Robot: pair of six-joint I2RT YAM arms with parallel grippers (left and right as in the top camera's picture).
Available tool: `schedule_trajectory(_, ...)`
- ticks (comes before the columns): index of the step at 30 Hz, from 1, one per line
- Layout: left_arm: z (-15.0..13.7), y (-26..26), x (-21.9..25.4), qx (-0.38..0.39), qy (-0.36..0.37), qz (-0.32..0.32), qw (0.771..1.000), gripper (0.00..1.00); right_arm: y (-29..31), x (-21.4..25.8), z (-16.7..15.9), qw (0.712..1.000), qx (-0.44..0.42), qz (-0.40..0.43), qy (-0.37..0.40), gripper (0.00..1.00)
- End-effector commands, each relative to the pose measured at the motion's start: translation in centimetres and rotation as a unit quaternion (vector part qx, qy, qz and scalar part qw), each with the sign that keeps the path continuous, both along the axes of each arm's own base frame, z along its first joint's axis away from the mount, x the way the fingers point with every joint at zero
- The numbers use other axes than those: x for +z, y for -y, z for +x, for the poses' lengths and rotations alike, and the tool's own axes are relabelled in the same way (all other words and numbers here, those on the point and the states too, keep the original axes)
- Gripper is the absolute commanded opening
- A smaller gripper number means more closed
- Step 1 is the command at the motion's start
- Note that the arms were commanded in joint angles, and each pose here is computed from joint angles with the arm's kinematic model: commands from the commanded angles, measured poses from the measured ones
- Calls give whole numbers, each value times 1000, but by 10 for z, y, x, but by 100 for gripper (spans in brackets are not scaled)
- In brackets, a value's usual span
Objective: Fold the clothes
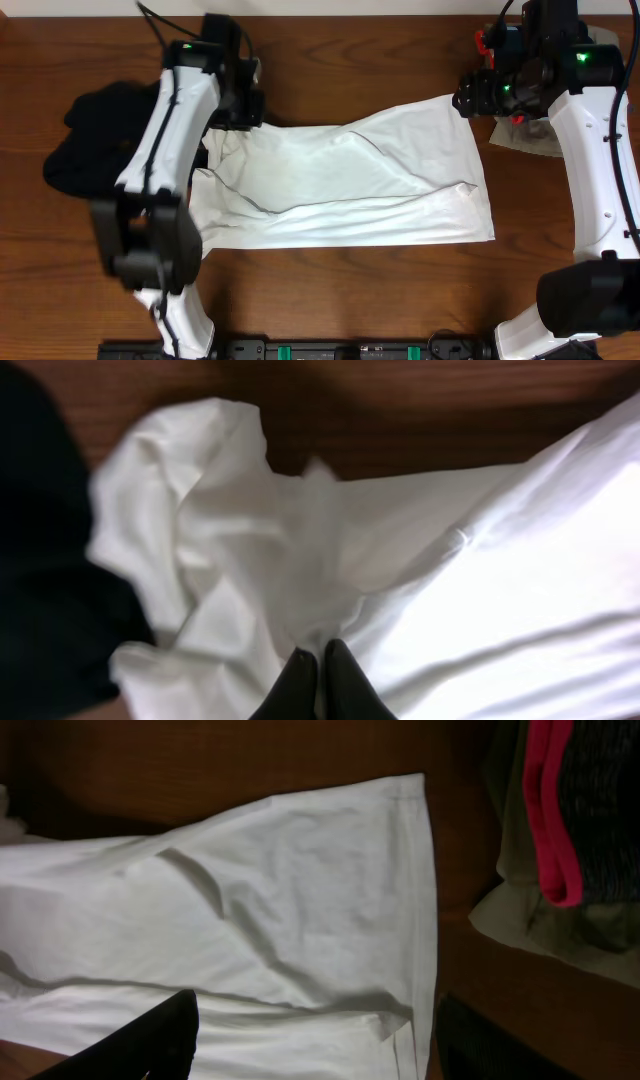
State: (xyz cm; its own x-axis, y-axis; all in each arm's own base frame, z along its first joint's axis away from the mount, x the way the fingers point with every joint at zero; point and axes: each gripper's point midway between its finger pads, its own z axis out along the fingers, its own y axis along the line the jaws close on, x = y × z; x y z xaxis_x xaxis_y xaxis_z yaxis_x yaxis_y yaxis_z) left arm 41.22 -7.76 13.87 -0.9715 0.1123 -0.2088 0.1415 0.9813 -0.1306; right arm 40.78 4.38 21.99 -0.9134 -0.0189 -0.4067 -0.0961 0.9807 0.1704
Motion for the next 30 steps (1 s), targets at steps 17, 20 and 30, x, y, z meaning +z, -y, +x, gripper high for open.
schedule_trajectory(17, -37, -3, -9, 5, -48, 1, 999, 6, 3, -65, 67, 998, 39, -48, 29, 72)
schedule_trajectory(20, -32, -2, -9, 5, -36, -1, 999, 6, 3, -96, 93, 997, 38, -50, 37, 73)
schedule_trajectory(30, -24, -1, -8, 5, -19, -3, 1000, 6, -9, -168, 130, 995, 58, -64, 43, 69)
